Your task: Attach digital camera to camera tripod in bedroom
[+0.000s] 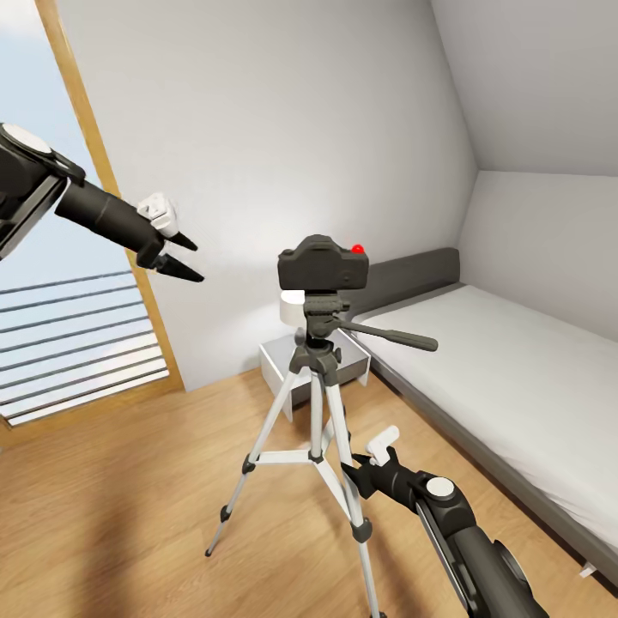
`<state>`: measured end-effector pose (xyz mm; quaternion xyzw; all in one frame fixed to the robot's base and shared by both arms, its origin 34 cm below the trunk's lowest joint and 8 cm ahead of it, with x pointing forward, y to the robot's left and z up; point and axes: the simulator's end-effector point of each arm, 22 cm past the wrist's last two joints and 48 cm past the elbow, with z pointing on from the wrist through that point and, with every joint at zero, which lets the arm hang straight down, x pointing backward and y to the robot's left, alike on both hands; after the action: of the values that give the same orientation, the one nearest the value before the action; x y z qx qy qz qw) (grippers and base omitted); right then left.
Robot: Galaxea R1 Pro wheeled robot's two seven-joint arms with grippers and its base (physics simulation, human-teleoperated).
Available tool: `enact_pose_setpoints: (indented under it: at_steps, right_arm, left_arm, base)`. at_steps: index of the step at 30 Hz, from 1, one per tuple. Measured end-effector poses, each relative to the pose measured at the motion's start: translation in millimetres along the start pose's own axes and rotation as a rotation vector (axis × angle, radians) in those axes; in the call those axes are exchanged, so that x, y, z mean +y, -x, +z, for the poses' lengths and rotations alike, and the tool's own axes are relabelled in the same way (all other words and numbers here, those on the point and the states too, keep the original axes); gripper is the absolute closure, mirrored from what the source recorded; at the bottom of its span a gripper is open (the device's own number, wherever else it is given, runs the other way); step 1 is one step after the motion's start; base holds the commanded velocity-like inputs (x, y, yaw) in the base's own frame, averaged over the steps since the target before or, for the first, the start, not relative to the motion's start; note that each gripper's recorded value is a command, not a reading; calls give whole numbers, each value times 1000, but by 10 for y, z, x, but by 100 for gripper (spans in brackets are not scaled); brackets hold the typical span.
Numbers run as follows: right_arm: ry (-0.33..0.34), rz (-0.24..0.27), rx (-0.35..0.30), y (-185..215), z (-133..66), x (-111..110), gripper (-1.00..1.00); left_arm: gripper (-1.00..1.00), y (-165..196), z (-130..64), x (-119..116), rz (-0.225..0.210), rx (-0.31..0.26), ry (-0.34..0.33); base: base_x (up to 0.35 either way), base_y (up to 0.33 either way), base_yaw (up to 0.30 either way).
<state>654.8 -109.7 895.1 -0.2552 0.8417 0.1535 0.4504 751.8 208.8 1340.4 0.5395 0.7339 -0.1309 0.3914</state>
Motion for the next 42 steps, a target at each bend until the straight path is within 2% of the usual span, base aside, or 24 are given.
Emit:
enact_pose_setpoints:
  at_steps: [1,4,7,8,9,12,26,34,38,39,42]
  right_arm:
    - [0,0,0,0,-1,1,100]
    - [0,0,0,0,-1,1,100]
    - [0,0,0,-1,-1,2,100]
    - [0,0,0,-1,-2,2,-100]
    - [-8,-14,13,-49,10,-15,-100]
    - [-8,-14,12,-49,9,-14,-100]
    - [-7,-17,9,-39,4,-18,-100]
    - [-15,-33,-23,105,-72,-40,-100]
    - [-23,-47,-56,214,-200,-19,-100]
    - [-25,-49,-66,229,-262,13,-100]
    - [-28,-55,-83,274,-339,48,-100]
  left_arm:
    - [-100,-2,-3,1,-1,-1,0]
    - [-100,-310,-44,90,-75,-11,17]
    - [-100,-559,-30,152,-129,-17,36]
    - [-100,-624,-20,166,-143,-17,41]
    - [-100,-682,-7,180,-155,-17,46]
    - [-100,-810,16,200,-180,-18,55]
    - [-100,-882,26,215,-196,-20,64]
    - [-100,-985,116,256,-237,-28,82]
    - [-100,-1225,250,255,-303,-45,91]
    - [-100,-1356,307,260,-342,-60,101]
    - [-100,-1553,459,190,-402,-78,93]
  base:
    - [0,0,0]
    - [0,0,0]
    - [0,0,0]
    - [0,0,0]
    - [0,0,0]
    - [0,0,0]
    - [0,0,0]
    - [0,0,0]
    - [0,0,0]
    - [0,0,0]
    - [0,0,0]
